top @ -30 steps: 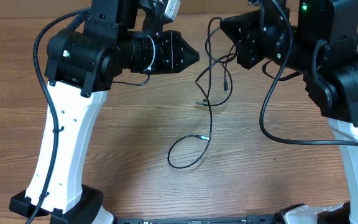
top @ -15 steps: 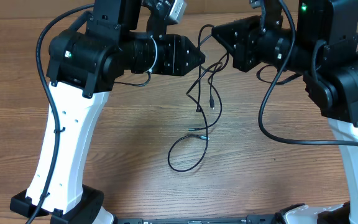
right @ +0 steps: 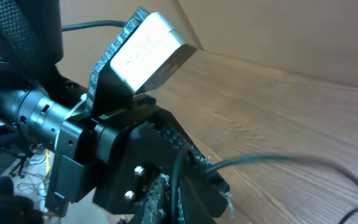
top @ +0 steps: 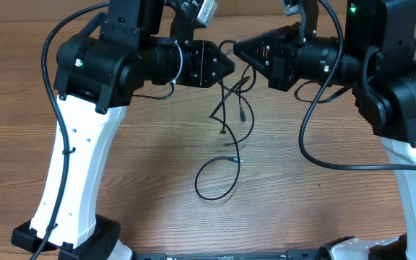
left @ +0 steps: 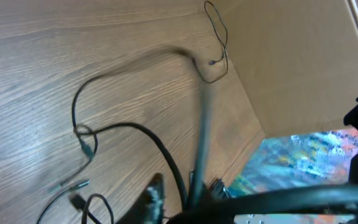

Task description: Untangle cables

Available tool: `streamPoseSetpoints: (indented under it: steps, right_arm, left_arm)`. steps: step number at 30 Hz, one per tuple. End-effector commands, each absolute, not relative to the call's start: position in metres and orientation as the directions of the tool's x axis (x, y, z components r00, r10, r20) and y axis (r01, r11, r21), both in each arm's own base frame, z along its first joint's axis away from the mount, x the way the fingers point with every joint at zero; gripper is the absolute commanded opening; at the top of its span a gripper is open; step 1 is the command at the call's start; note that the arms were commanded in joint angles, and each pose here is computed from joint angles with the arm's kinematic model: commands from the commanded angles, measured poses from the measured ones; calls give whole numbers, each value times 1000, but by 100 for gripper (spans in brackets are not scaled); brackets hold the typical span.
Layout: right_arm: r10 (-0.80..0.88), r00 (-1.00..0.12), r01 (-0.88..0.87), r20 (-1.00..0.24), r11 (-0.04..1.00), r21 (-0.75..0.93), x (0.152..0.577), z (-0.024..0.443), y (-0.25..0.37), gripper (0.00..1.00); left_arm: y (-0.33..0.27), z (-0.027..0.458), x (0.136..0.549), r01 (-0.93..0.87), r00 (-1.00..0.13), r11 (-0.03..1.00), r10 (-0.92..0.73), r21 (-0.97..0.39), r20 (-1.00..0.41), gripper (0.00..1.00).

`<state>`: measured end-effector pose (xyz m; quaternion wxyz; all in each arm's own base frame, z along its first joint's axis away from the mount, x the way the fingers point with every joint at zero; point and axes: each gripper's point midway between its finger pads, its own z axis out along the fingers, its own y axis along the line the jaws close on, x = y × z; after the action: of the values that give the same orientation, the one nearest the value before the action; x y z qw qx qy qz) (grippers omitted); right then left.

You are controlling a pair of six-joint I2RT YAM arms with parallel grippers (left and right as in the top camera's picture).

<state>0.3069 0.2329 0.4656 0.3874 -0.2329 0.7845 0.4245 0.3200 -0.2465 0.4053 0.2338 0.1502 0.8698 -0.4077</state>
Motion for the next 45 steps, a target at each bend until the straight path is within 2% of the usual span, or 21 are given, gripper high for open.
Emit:
streamPoseSetpoints:
  steps: [1, 7, 16, 29, 32, 34, 35, 37, 42, 45]
  right_arm:
    - [-31, -572, -719, -820, 501, 482, 294, 478, 233, 4]
    - [5, -543, -620, -840, 672, 405, 324, 469, 212, 4]
    - [46, -504, -408, -863, 867, 285, 357, 459, 170, 4]
    - [69, -445, -102, -893, 987, 127, 378, 455, 110, 4]
    - [34, -463, -191, -886, 972, 137, 374, 453, 124, 4]
    - [-56, -462, -357, -885, 925, 128, 365, 452, 149, 24]
    - [-97, -453, -427, -886, 896, 120, 360, 452, 159, 43]
    - [-178, -419, -555, -890, 827, 95, 348, 451, 176, 55]
    - [-392, -265, -802, -881, 597, -25, 317, 440, 204, 58]
    - [-457, -230, -845, -859, 531, -56, 312, 427, 208, 57]
  left_arm:
    - [-249, 408, 321, 475, -830, 622, 81, -622, -552, 4]
    - [-248, 408, 320, 472, -832, 623, 82, -623, -548, 4]
    - [-247, 404, 318, 461, -842, 628, 87, -627, -532, 4]
    - [-245, 400, 314, 445, -855, 635, 92, -631, -510, 4]
    - [-245, 400, 314, 444, -856, 635, 93, -632, -509, 4]
    - [-246, 401, 314, 445, -855, 635, 92, -632, -510, 4]
    - [-246, 401, 314, 446, -855, 634, 92, -632, -511, 4]
    - [-246, 401, 314, 443, -856, 634, 91, -634, -508, 4]
    - [-246, 401, 313, 389, -884, 634, 52, -669, -465, 4]
    - [-248, 402, 311, 366, -896, 626, 37, -689, -441, 4]
